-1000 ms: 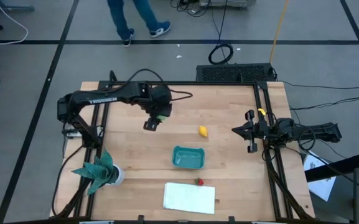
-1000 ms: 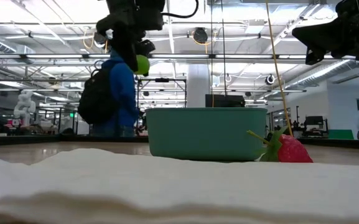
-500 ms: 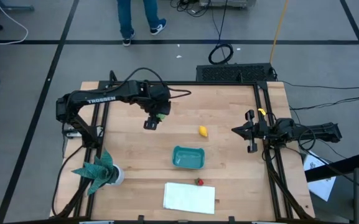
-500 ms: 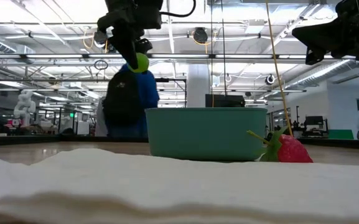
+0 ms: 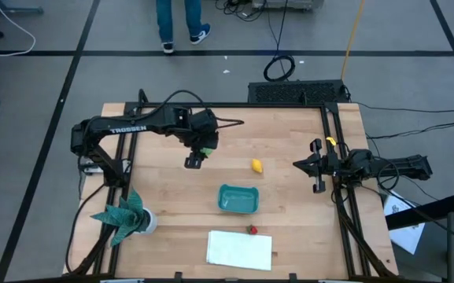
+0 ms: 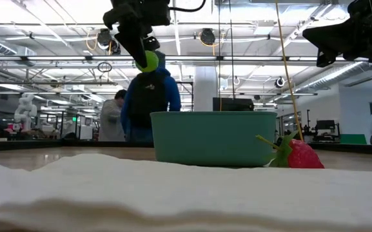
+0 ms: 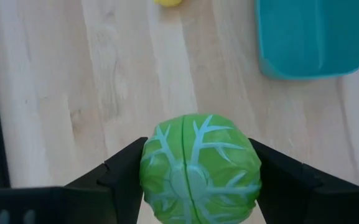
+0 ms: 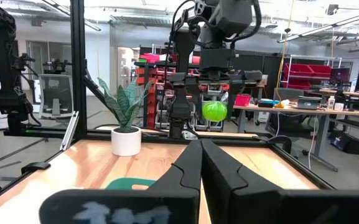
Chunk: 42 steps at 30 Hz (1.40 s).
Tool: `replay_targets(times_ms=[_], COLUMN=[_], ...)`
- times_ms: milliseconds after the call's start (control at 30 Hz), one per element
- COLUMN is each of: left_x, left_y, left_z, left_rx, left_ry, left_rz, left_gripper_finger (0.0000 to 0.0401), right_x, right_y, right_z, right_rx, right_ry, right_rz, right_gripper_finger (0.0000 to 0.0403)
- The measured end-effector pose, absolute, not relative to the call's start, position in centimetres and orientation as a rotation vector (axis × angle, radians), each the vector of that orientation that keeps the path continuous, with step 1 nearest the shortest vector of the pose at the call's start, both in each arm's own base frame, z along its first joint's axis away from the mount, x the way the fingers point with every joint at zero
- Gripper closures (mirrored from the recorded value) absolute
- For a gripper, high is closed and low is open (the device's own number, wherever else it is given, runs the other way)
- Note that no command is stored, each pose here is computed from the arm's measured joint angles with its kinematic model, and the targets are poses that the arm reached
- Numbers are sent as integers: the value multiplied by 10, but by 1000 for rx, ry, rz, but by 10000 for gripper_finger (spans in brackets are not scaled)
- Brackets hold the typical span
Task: Pick and placing Produce into tupperware
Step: Put the cabbage into the green bin
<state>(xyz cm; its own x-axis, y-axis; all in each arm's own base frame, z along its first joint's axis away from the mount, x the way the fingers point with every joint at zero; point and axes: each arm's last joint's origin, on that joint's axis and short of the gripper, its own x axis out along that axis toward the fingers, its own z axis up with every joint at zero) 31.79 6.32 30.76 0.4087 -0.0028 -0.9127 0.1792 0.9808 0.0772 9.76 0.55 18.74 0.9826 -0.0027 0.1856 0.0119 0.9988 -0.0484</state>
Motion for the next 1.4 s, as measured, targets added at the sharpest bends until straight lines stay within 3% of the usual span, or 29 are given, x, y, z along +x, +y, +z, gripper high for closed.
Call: replay_targets(times_ms=[833,1400], left_x=[353,382], left_y=[23,16], left_z=[302,275], left_rx=[64,27], left_ry=[957,909], left_rz=[-182,-299], left_gripper_finger=[158,158], right_x=[98,99], right_y=[6,6], right_z=[187,186], right_rx=[-49,-50], right_ry=[-183,-170], right_rz=[-7,-7], right_gripper_finger=[403,403])
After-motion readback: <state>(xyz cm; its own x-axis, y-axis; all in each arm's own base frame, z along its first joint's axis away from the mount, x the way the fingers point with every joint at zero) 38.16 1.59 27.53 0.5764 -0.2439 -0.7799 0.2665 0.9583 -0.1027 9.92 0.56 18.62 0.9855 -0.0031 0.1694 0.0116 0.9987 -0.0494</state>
